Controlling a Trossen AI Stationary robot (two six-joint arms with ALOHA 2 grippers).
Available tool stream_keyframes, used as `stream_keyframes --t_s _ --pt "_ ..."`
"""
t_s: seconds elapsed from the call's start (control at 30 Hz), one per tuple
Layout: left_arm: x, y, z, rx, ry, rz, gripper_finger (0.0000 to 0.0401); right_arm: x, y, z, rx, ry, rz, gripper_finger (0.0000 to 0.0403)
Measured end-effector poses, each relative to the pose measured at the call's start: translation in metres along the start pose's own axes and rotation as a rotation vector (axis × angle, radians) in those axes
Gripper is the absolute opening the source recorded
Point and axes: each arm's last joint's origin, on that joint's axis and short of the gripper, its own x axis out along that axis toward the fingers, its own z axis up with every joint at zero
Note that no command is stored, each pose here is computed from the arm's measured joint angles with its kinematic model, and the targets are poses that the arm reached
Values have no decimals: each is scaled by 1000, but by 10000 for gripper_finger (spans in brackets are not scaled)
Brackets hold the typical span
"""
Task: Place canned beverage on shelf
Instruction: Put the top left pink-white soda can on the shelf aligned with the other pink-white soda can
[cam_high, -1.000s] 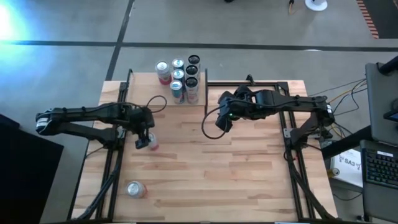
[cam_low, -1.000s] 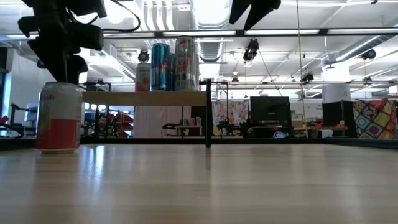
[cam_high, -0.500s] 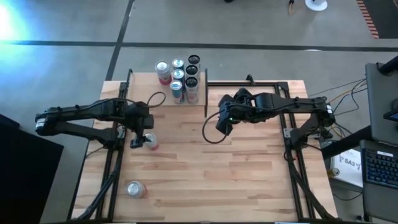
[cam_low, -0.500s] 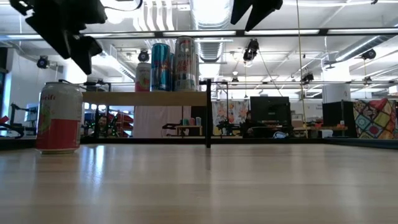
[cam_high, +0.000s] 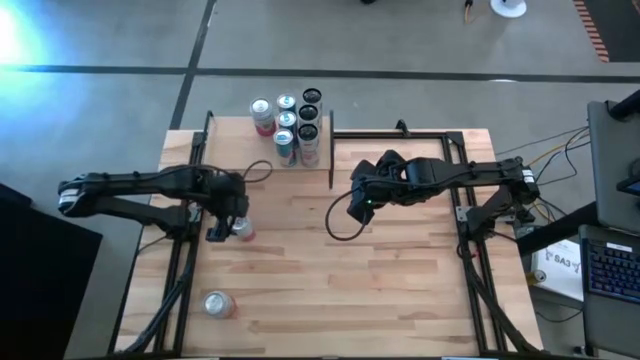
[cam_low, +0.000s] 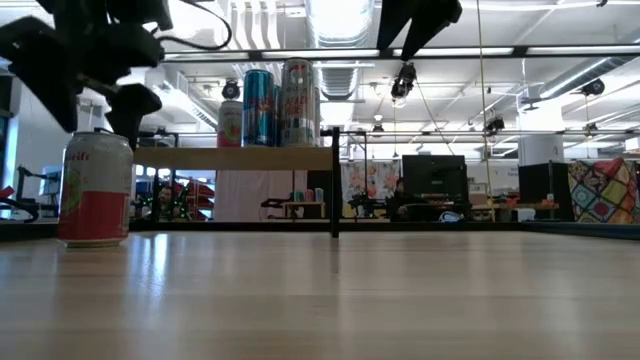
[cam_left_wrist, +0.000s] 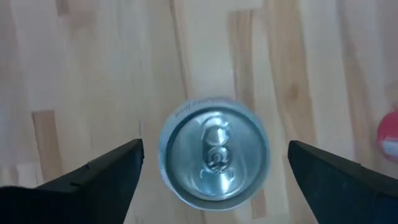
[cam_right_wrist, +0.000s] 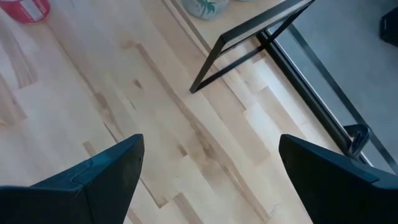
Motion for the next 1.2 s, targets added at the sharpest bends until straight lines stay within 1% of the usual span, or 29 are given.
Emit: stream_keyframes --t_s 0.13,0.27,0.43,0.53,0.77,0.9,0.97,1.1,1.2 --pt "11 2 -3 -2 55 14 369 0 0 0 0 0 0 363" --pt "20 3 -4 5 74 10 361 0 0 0 -1 0 0 363" --pt "24 4 -1 1 89 6 347 -1 -1 0 2 -3 2 363" --pt "27 5 2 -13 80 9 337 -3 -2 0 18 -8 5 363" --pt "37 8 6 -22 119 -2 312 -14 -7 -2 66 -30 22 363" --pt "42 9 8 -32 139 -6 308 -20 -11 -2 82 -42 29 364" --pt "42 10 9 -48 135 -3 308 -22 -13 -3 89 -45 29 364" --pt "38 11 15 -70 82 15 304 -25 -15 -3 94 -52 26 364" --pt "35 11 16 -80 64 20 271 -26 -16 -3 94 -52 25 364"
